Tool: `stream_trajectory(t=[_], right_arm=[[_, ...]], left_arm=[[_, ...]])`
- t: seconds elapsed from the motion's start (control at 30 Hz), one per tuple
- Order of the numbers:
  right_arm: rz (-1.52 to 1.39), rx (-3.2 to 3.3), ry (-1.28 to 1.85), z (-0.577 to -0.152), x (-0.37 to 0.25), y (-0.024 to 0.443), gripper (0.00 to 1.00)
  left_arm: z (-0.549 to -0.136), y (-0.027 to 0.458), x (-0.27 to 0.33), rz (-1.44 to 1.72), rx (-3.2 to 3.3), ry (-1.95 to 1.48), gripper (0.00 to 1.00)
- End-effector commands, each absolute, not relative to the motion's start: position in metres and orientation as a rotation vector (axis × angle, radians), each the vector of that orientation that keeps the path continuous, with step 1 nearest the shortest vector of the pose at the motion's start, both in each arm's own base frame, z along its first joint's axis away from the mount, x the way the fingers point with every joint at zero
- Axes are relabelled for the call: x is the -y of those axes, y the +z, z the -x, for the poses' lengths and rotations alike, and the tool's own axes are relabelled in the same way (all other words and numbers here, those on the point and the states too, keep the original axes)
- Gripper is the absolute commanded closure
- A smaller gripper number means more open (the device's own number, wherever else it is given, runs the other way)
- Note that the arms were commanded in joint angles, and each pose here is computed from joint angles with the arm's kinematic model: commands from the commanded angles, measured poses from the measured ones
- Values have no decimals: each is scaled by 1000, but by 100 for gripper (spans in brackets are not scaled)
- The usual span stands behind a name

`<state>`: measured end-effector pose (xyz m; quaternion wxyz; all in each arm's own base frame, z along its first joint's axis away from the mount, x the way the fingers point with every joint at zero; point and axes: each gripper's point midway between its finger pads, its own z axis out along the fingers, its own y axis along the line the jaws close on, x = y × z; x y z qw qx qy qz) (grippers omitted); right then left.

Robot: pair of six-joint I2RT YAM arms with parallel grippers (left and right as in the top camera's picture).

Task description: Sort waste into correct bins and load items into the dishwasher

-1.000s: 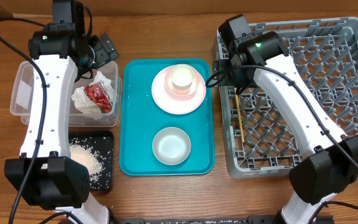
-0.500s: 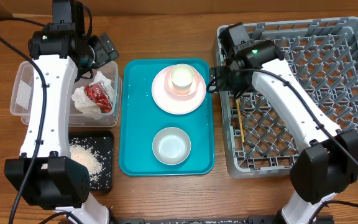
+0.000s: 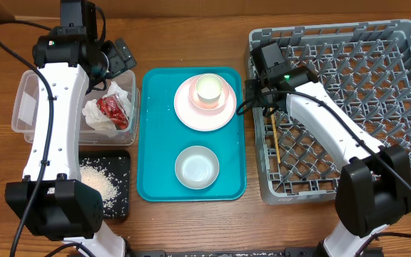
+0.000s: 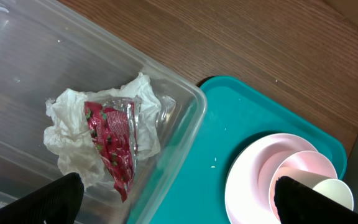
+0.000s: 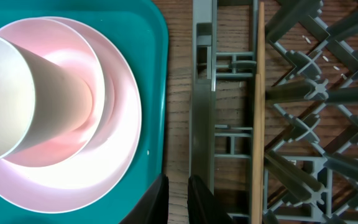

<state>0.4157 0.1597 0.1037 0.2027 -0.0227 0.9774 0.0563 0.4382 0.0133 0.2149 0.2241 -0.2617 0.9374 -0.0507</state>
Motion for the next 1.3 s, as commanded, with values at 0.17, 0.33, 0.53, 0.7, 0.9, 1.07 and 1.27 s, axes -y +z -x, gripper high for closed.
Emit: stream_trajectory(t=[0.17, 0.33, 0.53, 0.7, 0.9, 1.07, 1.27], right_arm=[[40, -2677, 89, -429, -152, 109, 96], [39, -2660, 96, -433, -153, 115, 78], [31, -2687, 31, -427, -144, 111, 76], [37, -2742, 4, -415, -139, 105, 77], [36, -2784, 9, -405, -139, 102, 87], [42, -2793, 46, -404, -143, 101, 87], [42, -2784, 50, -406, -144, 102, 87]], left_arm=[[-440, 226, -10, 690, -2564, -152, 0], [-440, 226, -10, 690, -2564, -152, 0], [-440, 226, -10, 690, -2563, -152, 0], [-440, 226, -10, 690, -2564, -152, 0], [-440, 226, -10, 690, -2564, -152, 0], [-440, 226, -10, 690, -2563, -152, 0], [-440, 226, -10, 690, -2564, -152, 0]])
